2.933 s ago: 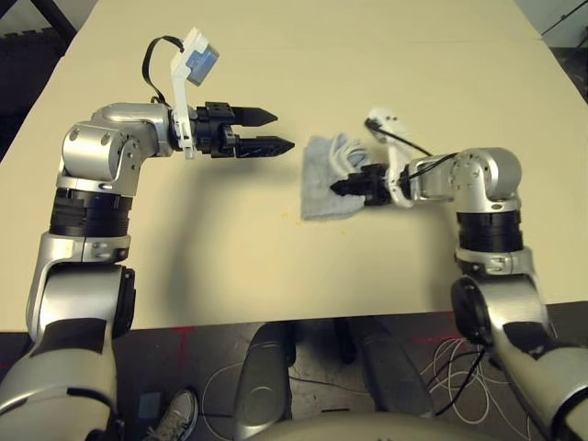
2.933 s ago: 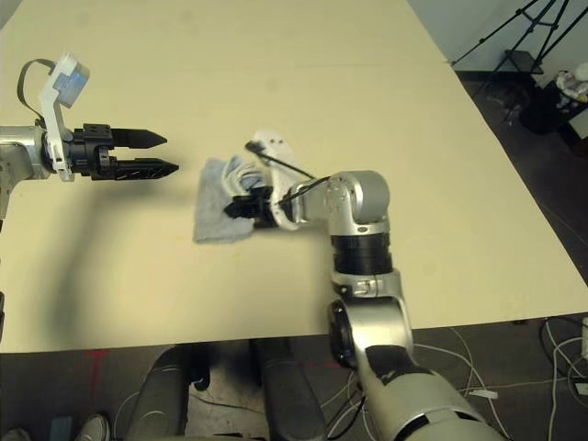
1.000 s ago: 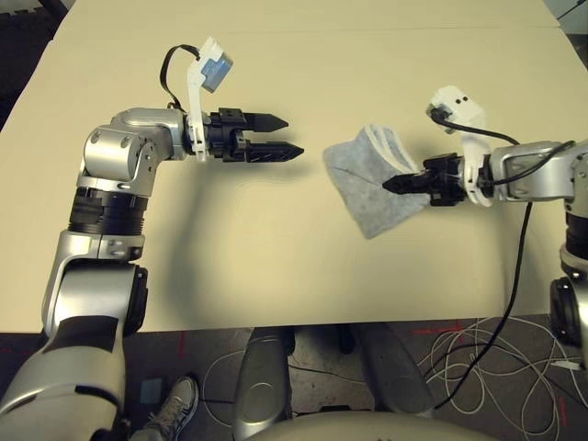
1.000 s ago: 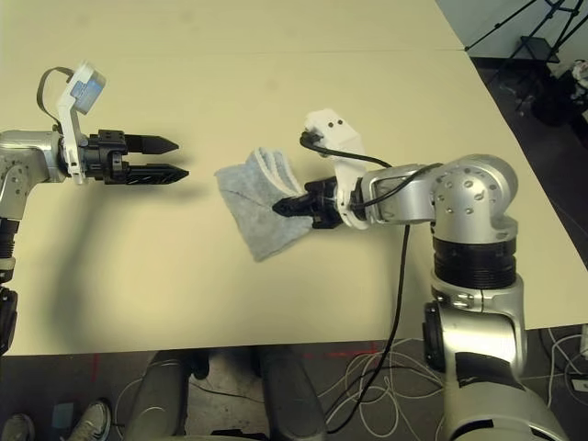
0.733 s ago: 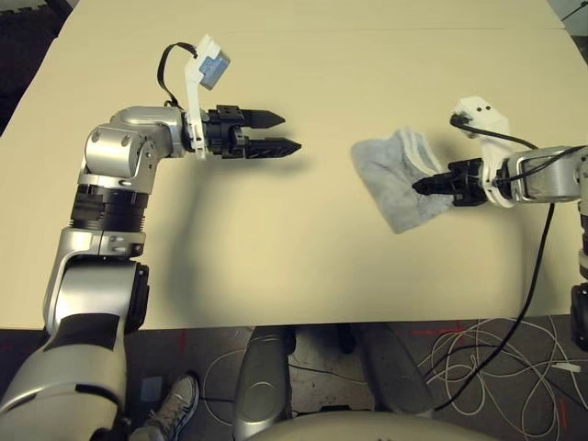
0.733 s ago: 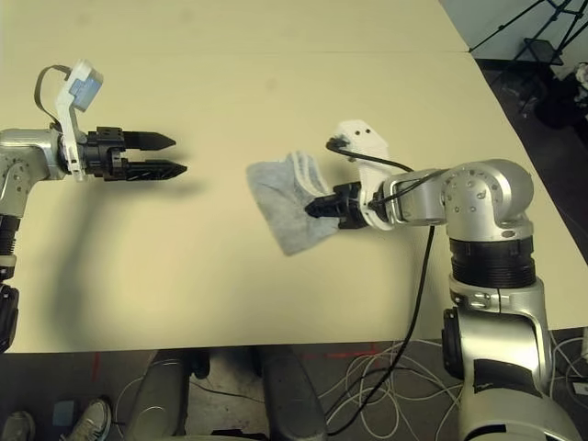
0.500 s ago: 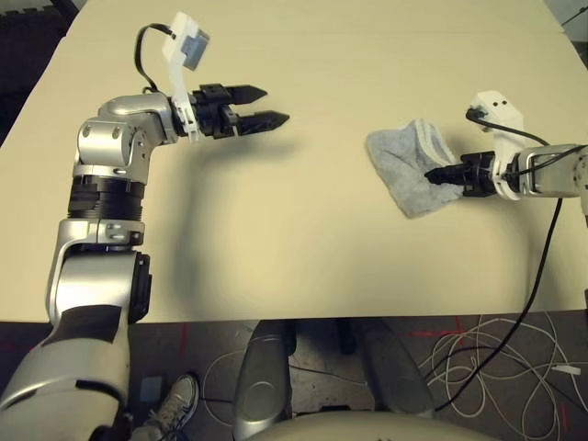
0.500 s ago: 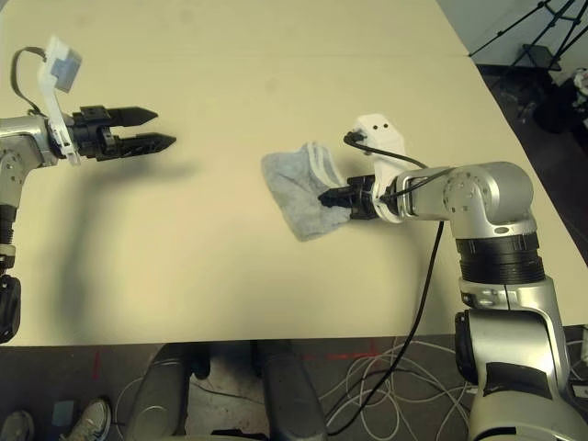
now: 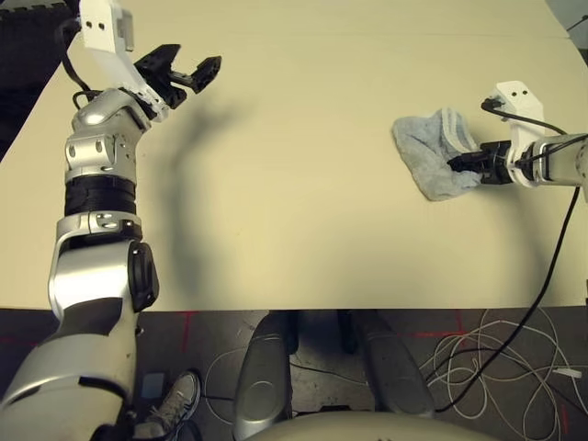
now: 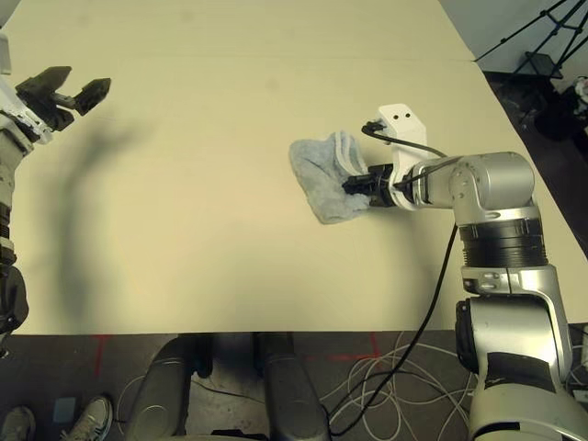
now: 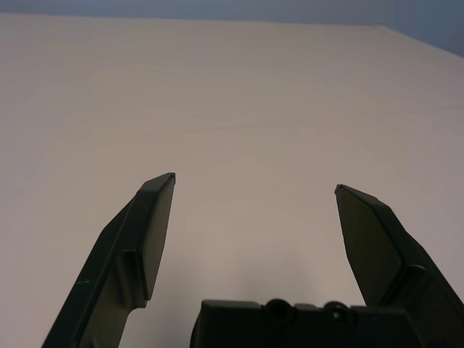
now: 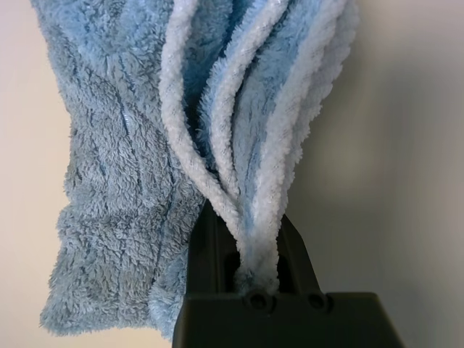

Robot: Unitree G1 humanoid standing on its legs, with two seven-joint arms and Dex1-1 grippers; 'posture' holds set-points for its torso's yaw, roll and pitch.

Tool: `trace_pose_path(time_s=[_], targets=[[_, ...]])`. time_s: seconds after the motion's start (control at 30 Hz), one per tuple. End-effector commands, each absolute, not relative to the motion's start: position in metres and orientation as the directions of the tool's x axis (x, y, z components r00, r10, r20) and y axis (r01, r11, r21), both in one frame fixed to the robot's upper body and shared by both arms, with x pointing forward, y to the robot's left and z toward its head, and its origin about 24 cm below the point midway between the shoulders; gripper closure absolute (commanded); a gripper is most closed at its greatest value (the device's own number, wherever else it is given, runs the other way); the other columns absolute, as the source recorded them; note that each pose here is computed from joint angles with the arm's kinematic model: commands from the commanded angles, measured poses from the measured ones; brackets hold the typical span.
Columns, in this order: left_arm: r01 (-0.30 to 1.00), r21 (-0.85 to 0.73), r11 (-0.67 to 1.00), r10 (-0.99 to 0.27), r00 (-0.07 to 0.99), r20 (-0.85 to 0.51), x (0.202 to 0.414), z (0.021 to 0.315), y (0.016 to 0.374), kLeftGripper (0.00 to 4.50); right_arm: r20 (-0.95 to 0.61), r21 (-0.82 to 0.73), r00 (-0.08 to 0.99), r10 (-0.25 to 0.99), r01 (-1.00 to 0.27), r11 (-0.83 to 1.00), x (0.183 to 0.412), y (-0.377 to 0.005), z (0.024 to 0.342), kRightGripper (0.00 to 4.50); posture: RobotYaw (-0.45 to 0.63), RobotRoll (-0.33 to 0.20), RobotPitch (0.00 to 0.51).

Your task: Wipe the water off the table with a rag.

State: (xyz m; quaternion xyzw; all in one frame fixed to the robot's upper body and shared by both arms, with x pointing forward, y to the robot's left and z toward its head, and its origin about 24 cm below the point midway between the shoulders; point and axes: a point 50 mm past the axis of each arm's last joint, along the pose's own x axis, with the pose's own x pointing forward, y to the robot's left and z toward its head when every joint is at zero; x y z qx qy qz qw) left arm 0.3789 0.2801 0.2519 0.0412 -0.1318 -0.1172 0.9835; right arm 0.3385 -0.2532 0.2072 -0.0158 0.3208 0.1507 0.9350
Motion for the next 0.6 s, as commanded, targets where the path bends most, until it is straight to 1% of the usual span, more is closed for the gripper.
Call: trace_pose_path(time_s=[0.03,0.1,0.2,0.33,0.43,0.57,0.6], targets=[[0.165,0.113,0.980,-0.188,0.955,0.230,0.378,0.233,0.286,0.00,-0.672,-0.001,0.733,0.108,-0.146,0.989,0.333,-0.282,0.195,4.48,-0.06,0.000,0.338],[0.152,0.126,0.980,-0.179,0.955,0.238,0.377,0.229,0.286,0.00,-0.672,-0.003,0.734,0.099,-0.136,0.991,0.333,-0.285,0.195,4.48,-0.06,0.000,0.337],[0.110,0.094,0.989,-0.131,0.960,0.249,0.376,0.222,0.289,0.00,-0.672,0.016,0.733,0.110,-0.135,0.991,0.334,-0.285,0.194,4.48,-0.06,0.000,0.332],[0.105,0.083,0.991,-0.123,0.962,0.245,0.376,0.215,0.286,0.00,-0.682,0.039,0.719,0.132,-0.145,0.989,0.334,-0.281,0.188,4.48,-0.06,0.000,0.329],[0.084,0.065,0.994,-0.097,0.963,0.250,0.376,0.213,0.287,0.00,-0.690,0.047,0.713,0.125,-0.128,0.991,0.332,-0.283,0.183,4.48,-0.05,0.000,0.324],[0.083,0.064,0.995,-0.096,0.964,0.250,0.377,0.211,0.285,0.00,-0.683,0.074,0.719,0.127,-0.105,0.992,0.333,-0.285,0.179,4.48,-0.05,0.000,0.320],[0.082,0.063,0.995,-0.096,0.963,0.251,0.377,0.211,0.285,0.00,-0.668,0.080,0.733,0.125,-0.096,0.992,0.334,-0.286,0.178,4.17,-0.04,0.000,0.318]])
